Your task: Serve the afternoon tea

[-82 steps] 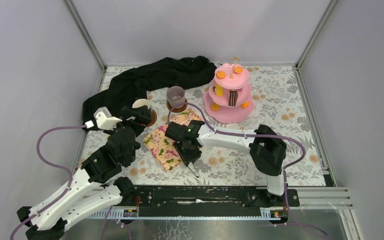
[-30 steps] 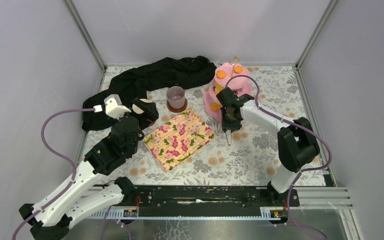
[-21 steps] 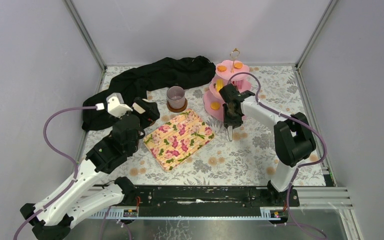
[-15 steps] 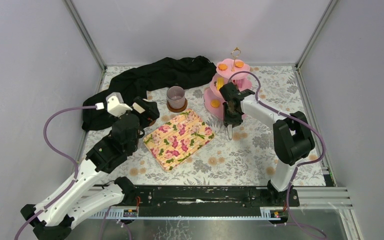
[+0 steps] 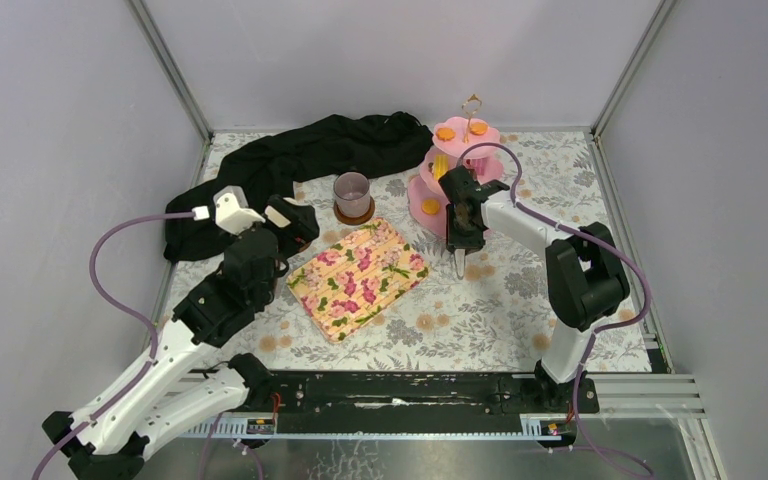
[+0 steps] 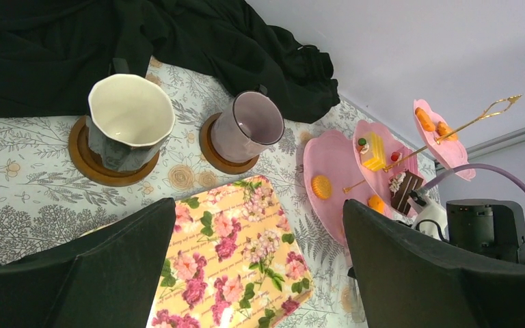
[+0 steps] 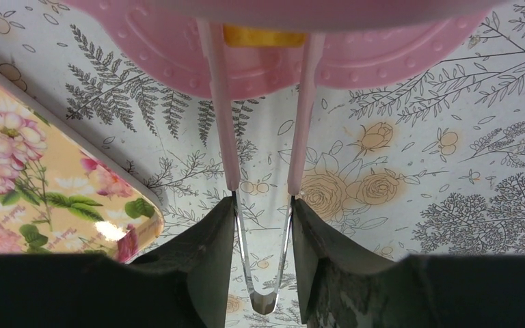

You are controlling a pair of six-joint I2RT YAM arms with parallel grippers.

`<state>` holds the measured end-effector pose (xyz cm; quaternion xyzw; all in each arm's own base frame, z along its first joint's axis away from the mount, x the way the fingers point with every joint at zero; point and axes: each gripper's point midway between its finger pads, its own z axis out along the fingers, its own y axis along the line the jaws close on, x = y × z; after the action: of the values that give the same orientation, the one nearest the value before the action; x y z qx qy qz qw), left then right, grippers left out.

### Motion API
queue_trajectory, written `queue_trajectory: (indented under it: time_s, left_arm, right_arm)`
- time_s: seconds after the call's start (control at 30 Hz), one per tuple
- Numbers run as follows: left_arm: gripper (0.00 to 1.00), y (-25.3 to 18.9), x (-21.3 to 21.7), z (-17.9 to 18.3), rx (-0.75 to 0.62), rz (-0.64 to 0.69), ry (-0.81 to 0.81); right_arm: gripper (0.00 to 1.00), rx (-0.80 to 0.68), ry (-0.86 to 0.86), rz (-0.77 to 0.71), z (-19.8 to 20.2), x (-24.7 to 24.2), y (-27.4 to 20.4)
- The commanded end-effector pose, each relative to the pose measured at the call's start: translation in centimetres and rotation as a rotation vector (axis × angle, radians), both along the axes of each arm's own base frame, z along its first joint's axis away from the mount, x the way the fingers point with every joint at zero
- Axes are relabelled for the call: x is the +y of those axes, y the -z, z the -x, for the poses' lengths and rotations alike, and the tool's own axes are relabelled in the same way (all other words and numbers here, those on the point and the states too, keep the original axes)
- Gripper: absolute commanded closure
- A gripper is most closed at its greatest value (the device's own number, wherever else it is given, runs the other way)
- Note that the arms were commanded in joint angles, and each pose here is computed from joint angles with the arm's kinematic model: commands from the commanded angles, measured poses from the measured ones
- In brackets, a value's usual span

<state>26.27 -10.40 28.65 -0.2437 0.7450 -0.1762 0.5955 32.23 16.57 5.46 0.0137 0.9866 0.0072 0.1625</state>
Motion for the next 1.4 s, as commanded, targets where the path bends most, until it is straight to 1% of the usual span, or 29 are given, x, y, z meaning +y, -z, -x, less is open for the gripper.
queue_trajectory:
  time_s: [0.0, 0.13, 0.23, 0.53, 0.97, 1.07, 1.17, 1.37]
  left_arm:
    - [0.00, -0.8, 0.2, -0.1, -0.033, 0.012, 0.006]
    - [0.00, -1.0, 0.4, 0.0, -0.038, 0.008, 0.003]
    - [0.00, -1.1, 0.5, 0.2, -0.040, 0.011, 0.004]
    - [0.00, -1.2, 0.8, 0.5, -0.039, 0.021, 0.006]
    - [0.00, -1.3, 0.9, 0.9, -0.022, 0.041, -0.001]
    - [0.00, -1.4, 1.1, 0.9, -0.019, 0.040, -0.008]
    - [0.00, -1.5, 1.3, 1.0, -0.019, 0.039, -0.016]
    - [0.00, -1.4, 1.8, 0.9, -0.016, 0.019, -0.044]
  right_arm:
    - [0.57, -0.048, 0.056, 0.021, -1.2, -0.7, -0.3]
    - [0.52, -0.042, 0.063, 0.017, -1.1, -0.6, -0.1]
    - [0.51, -0.042, 0.066, 0.015, -1.0, -0.7, -0.2]
    - [0.54, -0.080, 0.065, -0.013, 0.0, -0.7, -1.7]
    - [0.57, -0.155, 0.018, -0.036, 3.0, 0.3, -4.8]
    - [0.58, -0.168, -0.030, -0.044, 3.9, 1.6, -5.3]
    - [0.58, -0.182, -0.100, -0.056, 4.9, 3.9, -5.9]
    - [0.59, -0.192, -0.255, -0.080, 6.4, 10.4, -6.7]
